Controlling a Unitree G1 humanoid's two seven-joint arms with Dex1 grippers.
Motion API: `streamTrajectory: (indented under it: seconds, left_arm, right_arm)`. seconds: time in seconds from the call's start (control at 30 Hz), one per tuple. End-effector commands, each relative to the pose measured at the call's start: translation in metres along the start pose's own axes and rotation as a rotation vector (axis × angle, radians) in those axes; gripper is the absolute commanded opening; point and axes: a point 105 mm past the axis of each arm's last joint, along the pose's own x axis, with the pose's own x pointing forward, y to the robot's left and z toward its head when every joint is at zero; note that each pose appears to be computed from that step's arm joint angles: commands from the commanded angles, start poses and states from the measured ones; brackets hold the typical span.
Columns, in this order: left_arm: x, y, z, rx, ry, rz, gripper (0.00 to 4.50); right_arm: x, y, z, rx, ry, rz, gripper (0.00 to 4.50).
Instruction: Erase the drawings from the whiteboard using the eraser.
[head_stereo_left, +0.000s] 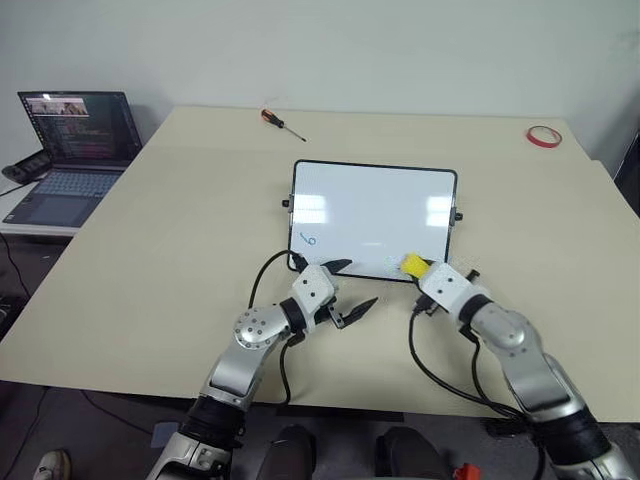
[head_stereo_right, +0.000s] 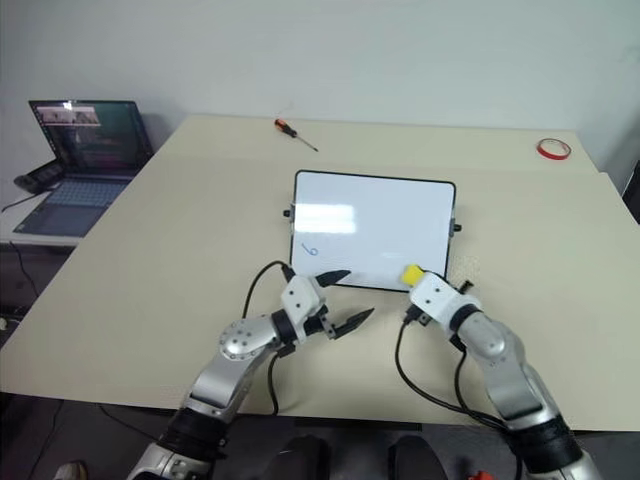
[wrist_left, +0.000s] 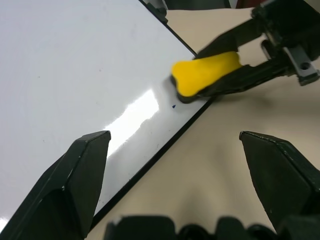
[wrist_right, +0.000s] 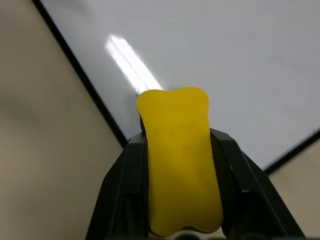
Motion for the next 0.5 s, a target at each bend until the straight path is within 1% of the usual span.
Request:
streamTrajectory:
  seconds: [0.03, 0.13, 0.27, 0.33, 0.4, 0.43, 0.5]
  left_arm:
    - [0.004, 0.005, 0.016, 0.028, -0.054, 0.002, 4.50]
    - [0.005, 0.003, 0.017, 0.025, -0.059, -0.002, 4.50]
    - [0.006, 0.001, 0.016, 0.022, -0.061, -0.009, 4.50]
    - [0.007, 0.001, 0.017, 0.022, -0.063, -0.011, 4.50]
    - [0.007, 0.001, 0.017, 0.022, -0.064, -0.014, 4.50]
    - [0.007, 0.001, 0.017, 0.022, -0.064, -0.015, 4.50]
    - [0.006, 0.001, 0.017, 0.023, -0.063, -0.016, 4.50]
  right_arm:
    - [-0.016, -0.007, -0.040, 0.030, 0.163, -0.029, 1.28]
    - [-0.022, -0.011, -0.041, 0.030, 0.165, -0.037, 1.28]
    - [-0.017, -0.018, -0.025, 0.055, 0.096, -0.069, 1.28]
    - [-0.012, -0.019, -0.010, 0.083, 0.028, -0.077, 1.28]
    - [-0.009, -0.016, 0.018, 0.093, -0.107, -0.068, 1.28]
    - [-0.008, -0.014, 0.027, 0.089, -0.156, -0.057, 1.28]
    - [-0.008, -0.011, 0.037, 0.100, -0.213, -0.051, 1.28]
